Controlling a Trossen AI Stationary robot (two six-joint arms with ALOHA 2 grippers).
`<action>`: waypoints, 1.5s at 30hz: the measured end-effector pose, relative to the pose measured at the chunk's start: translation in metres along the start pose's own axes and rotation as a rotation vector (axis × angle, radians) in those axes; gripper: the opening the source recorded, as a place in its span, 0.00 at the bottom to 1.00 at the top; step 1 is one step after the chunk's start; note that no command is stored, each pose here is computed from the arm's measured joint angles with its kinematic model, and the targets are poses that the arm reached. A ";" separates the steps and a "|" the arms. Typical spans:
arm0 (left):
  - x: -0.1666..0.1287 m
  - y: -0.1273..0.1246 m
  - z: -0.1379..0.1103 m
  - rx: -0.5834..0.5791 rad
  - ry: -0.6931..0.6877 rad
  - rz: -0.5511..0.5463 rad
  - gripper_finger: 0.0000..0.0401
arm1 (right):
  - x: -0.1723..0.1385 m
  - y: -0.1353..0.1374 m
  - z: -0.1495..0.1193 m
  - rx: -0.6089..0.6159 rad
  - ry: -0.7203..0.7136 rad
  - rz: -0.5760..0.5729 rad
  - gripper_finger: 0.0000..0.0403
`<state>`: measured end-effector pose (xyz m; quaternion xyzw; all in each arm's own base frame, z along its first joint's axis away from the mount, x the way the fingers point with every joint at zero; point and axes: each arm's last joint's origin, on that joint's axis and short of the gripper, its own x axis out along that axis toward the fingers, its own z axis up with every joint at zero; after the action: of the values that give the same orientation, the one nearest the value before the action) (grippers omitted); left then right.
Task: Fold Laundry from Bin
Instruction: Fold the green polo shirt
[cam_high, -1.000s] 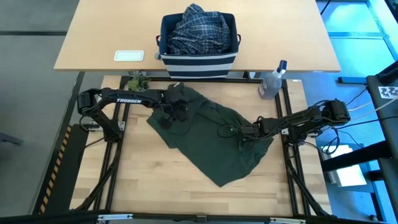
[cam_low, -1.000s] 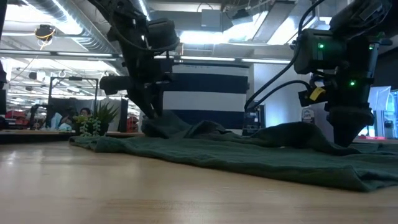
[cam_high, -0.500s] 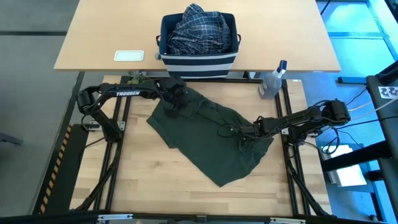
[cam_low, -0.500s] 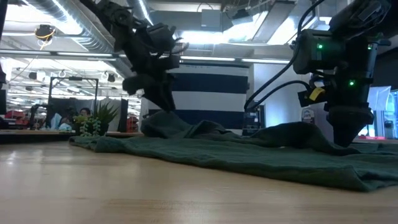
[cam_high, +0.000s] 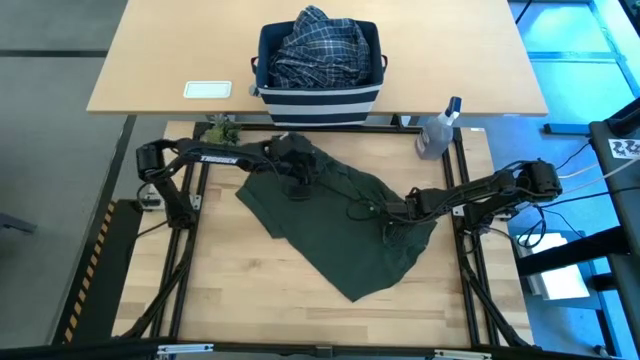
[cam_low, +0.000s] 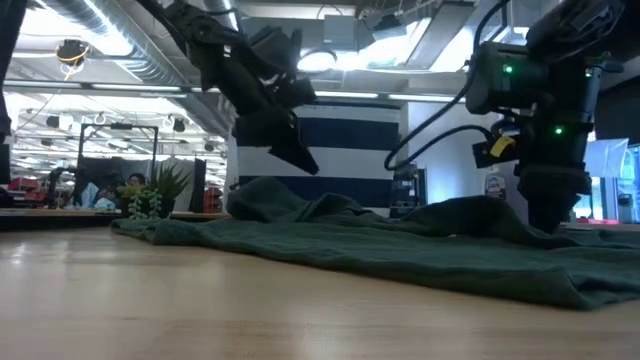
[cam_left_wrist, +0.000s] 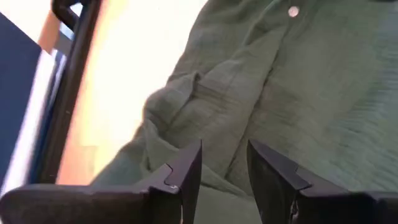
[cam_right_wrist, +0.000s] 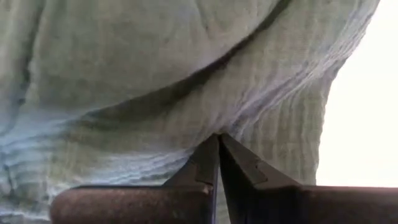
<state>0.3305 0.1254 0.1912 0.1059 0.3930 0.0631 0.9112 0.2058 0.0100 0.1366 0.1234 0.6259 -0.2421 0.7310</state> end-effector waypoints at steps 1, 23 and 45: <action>0.004 0.000 -0.002 -0.018 0.014 0.003 0.30 | 0.000 0.000 0.000 -0.001 0.000 0.000 0.04; 0.034 -0.003 -0.017 -0.182 0.125 0.213 0.30 | -0.001 0.001 0.003 0.004 -0.030 0.005 0.04; 0.036 0.000 -0.029 -0.216 0.186 0.100 0.02 | -0.002 0.002 0.004 0.004 -0.037 0.005 0.04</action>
<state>0.3336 0.1365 0.1466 0.0206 0.4608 0.1598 0.8727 0.2096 0.0099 0.1388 0.1219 0.6116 -0.2437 0.7428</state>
